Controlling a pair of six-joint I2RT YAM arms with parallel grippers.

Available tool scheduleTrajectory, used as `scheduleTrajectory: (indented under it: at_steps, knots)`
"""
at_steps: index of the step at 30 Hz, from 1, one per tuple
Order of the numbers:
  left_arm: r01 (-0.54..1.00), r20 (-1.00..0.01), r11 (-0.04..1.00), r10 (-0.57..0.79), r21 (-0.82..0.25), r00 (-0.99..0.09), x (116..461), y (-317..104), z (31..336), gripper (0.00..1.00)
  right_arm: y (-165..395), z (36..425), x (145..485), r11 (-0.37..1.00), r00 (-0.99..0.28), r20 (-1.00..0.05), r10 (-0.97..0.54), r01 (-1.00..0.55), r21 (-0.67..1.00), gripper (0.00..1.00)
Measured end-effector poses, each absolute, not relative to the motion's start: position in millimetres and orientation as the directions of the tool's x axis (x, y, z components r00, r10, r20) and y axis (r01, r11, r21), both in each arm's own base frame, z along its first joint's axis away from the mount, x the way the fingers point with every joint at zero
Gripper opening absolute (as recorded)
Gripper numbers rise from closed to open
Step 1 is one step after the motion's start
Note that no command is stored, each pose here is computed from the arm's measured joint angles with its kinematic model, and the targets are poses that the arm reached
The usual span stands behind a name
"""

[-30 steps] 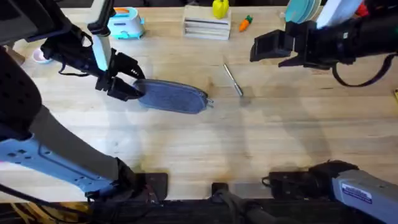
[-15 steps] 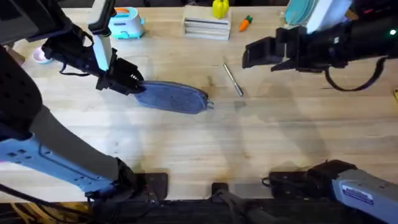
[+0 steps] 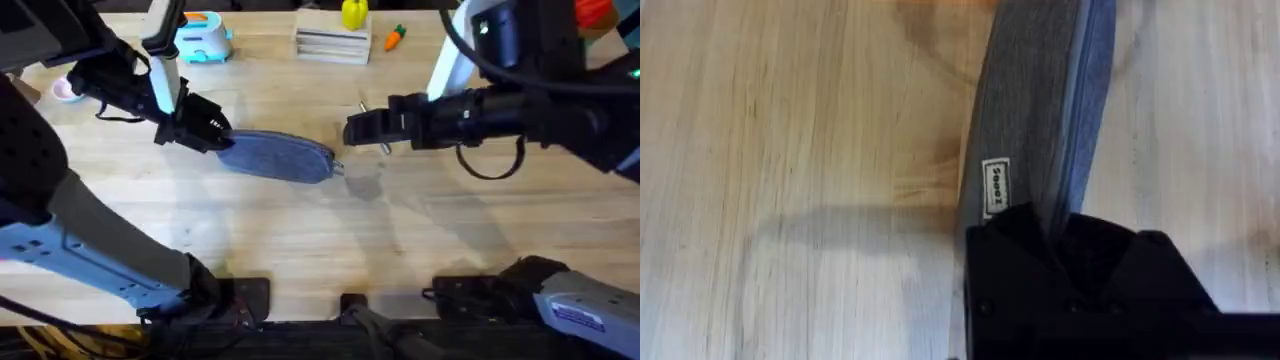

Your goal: Unzip the bag, pick up the pens from the table one at a time and place them inside, then zip the bag closed.

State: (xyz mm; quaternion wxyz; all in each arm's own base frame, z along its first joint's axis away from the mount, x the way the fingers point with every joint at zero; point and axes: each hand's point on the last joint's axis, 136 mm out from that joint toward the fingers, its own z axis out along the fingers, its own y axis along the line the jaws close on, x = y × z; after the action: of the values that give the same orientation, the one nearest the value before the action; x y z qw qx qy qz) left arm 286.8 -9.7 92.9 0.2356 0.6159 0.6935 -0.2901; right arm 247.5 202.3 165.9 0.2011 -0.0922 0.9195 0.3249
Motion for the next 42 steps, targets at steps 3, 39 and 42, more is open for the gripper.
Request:
scheduleTrajectory:
  at_steps: [3,39,42]
  knots:
    - [0.991,-0.684,0.073,0.718,-0.112,-0.13,286.8,-9.7,92.9,0.041,208.1,158.5,247.5,0.758,-0.91,-0.415,-0.003,-0.273,0.592,0.998]
    - [0.991,-0.684,0.073,0.718,-0.111,-0.13,286.9,-9.6,92.9,0.042,266.2,89.3,261.6,0.424,-0.948,-0.015,0.319,0.129,0.896,0.997]
    - [0.991,-0.684,0.073,0.718,-0.111,-0.13,286.9,-9.6,93.0,0.042,268.6,92.4,261.6,0.409,-0.948,-0.007,0.318,0.131,0.903,0.997]
